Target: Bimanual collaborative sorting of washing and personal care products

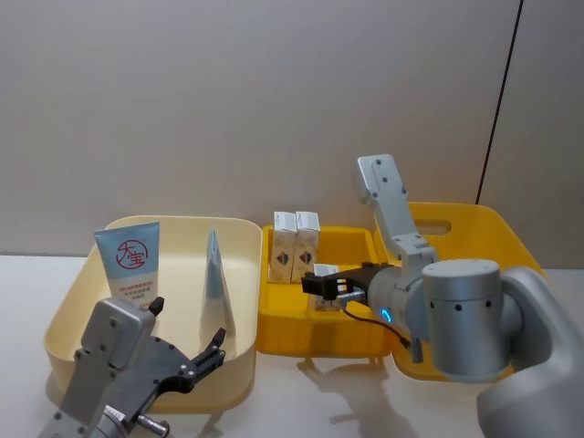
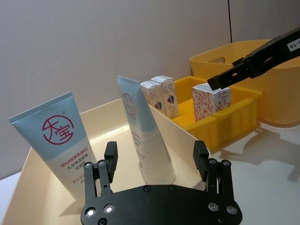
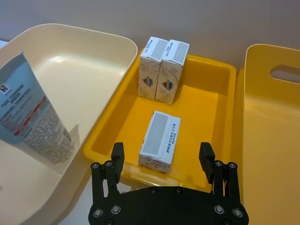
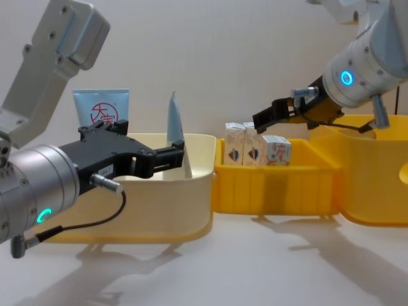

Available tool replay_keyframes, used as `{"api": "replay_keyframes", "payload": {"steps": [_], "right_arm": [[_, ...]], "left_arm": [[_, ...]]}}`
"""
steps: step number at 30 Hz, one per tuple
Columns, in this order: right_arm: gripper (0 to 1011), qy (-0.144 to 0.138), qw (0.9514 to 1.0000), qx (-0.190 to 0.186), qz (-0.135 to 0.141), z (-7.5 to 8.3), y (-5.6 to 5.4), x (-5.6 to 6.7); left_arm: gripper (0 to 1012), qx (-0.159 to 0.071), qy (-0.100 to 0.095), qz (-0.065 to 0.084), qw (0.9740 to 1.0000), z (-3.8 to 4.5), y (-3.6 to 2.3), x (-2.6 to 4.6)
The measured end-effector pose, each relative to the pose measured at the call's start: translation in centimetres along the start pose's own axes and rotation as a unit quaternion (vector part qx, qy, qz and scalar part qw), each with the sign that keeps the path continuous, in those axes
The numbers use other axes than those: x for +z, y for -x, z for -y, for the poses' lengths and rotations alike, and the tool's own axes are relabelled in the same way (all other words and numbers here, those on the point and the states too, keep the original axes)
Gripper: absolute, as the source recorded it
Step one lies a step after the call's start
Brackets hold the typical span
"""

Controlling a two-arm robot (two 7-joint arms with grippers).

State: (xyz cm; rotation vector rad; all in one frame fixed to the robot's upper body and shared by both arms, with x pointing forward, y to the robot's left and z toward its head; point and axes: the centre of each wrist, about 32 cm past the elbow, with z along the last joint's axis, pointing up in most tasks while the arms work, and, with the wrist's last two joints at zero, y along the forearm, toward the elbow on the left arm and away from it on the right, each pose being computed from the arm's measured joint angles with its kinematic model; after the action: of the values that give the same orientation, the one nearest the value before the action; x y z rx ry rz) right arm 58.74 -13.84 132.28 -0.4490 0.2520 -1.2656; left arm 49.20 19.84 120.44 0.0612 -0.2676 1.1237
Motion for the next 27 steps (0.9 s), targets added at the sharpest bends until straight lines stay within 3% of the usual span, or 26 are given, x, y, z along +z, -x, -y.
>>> {"api": "replay_keyframes", "payload": {"steps": [27], "right_arm": [[1001,0.023,0.9987,-0.022,-0.039,-2.3,0.2,-0.5]], "left_arm": [[1003,0.000,0.000,0.000,1.0000,0.00,0.00,0.00]]}}
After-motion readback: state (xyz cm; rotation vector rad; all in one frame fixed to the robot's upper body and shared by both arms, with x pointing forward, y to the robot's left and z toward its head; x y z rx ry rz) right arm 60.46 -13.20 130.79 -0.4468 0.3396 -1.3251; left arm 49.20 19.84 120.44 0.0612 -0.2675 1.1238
